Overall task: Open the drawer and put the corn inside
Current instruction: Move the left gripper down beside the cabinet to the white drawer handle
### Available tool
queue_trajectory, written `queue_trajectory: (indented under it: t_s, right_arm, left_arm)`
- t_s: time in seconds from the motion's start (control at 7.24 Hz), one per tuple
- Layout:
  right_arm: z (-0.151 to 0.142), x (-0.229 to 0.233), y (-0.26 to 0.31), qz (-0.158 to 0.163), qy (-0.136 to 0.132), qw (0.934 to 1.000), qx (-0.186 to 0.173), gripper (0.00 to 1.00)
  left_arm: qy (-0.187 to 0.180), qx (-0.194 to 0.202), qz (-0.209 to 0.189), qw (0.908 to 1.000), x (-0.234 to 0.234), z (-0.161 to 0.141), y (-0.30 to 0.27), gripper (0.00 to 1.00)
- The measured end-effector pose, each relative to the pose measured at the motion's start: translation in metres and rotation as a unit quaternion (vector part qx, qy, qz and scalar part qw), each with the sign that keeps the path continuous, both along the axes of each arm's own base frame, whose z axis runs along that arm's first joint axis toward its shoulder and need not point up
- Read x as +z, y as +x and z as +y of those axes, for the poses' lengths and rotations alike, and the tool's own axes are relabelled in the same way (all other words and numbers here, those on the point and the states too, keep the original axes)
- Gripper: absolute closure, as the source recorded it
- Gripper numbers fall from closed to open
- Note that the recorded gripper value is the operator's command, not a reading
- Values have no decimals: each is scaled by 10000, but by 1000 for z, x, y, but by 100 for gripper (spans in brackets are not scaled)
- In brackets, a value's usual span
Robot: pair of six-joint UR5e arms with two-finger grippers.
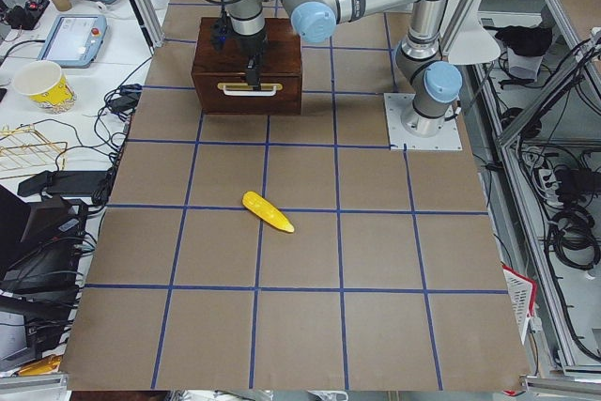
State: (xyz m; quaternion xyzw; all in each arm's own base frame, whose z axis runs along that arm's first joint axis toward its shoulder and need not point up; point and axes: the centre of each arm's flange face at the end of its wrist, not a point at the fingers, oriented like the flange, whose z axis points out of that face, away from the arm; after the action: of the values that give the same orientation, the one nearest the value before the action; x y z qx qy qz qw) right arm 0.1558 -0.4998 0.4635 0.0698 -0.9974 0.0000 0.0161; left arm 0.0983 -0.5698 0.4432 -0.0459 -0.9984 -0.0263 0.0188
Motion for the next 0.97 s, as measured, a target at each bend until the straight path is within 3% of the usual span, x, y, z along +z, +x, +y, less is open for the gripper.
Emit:
queue_trajectory:
  t_s: [0.55,0.97]
  right_arm:
    - [0,0,-1,0,0,10000,-14,0]
    - [0,0,-1,0,-1,10000,-7,0]
  left_arm:
    - [-124,-367,531,9978,-64,-27,26,0]
    - [-168,-362,1058,9936,-104,-36,20,0]
